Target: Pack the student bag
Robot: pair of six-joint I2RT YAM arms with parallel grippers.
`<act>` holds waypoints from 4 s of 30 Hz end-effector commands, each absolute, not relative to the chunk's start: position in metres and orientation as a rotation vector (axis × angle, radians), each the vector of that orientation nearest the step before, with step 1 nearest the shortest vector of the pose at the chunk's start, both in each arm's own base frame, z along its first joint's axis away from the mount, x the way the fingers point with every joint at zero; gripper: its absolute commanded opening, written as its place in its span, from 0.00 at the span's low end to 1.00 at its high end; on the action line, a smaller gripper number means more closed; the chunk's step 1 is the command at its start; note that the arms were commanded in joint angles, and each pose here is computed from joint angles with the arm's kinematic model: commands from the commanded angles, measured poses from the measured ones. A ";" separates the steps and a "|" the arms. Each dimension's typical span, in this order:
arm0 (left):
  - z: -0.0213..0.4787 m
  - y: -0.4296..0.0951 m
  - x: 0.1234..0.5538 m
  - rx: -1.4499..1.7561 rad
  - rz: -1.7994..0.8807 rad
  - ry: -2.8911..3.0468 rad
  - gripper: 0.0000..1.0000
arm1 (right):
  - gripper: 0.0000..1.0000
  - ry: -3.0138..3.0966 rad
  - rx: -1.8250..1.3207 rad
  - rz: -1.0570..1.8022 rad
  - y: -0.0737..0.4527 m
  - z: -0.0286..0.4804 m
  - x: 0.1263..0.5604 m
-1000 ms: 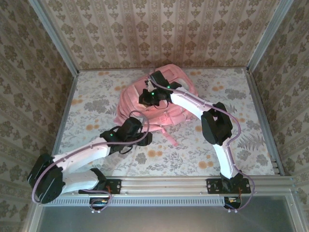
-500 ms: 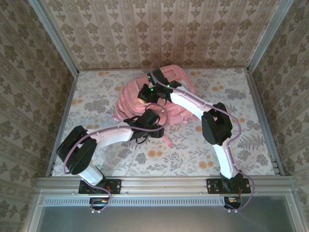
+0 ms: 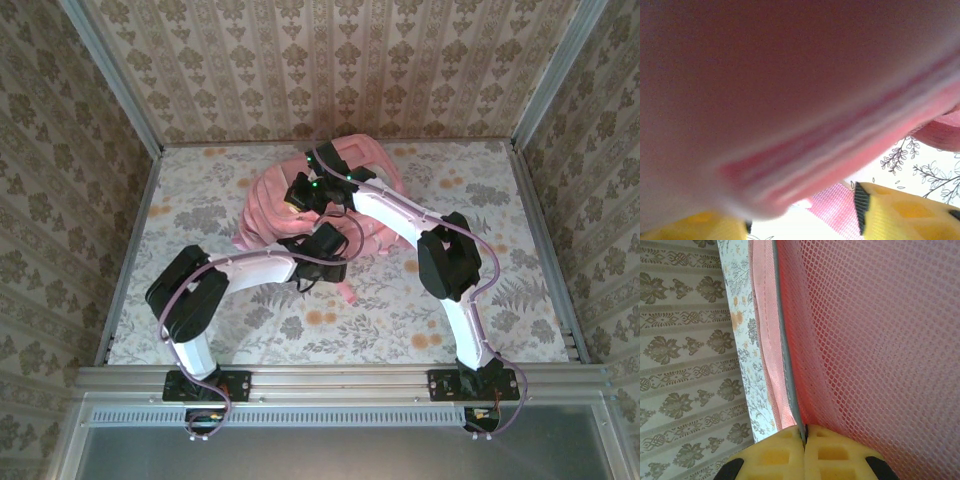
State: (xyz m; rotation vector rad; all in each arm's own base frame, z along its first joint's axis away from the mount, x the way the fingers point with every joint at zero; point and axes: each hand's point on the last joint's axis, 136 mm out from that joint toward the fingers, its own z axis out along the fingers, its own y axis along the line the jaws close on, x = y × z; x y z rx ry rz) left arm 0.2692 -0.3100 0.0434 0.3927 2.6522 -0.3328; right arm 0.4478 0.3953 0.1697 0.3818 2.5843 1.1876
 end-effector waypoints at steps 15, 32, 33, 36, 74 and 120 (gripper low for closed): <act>0.047 -0.293 0.280 0.421 -0.224 2.638 0.03 | 0.00 2.488 0.380 1.310 0.403 0.192 0.456; 0.069 -0.275 0.262 0.479 -0.388 2.603 0.00 | 0.00 2.539 0.265 1.105 0.371 0.178 0.454; 0.070 -0.275 0.261 0.482 -0.401 2.600 0.00 | 0.00 2.537 0.262 1.094 0.368 0.177 0.455; 0.069 -0.275 0.257 0.485 -0.433 2.598 0.00 | 0.35 2.524 0.231 1.096 0.364 0.183 0.454; 0.103 -0.318 0.236 0.667 -0.825 2.482 0.00 | 0.45 2.201 1.112 1.217 0.251 0.082 0.359; 0.072 -0.257 0.227 0.603 -0.562 2.667 0.00 | 0.00 2.450 0.935 0.618 0.141 0.068 0.377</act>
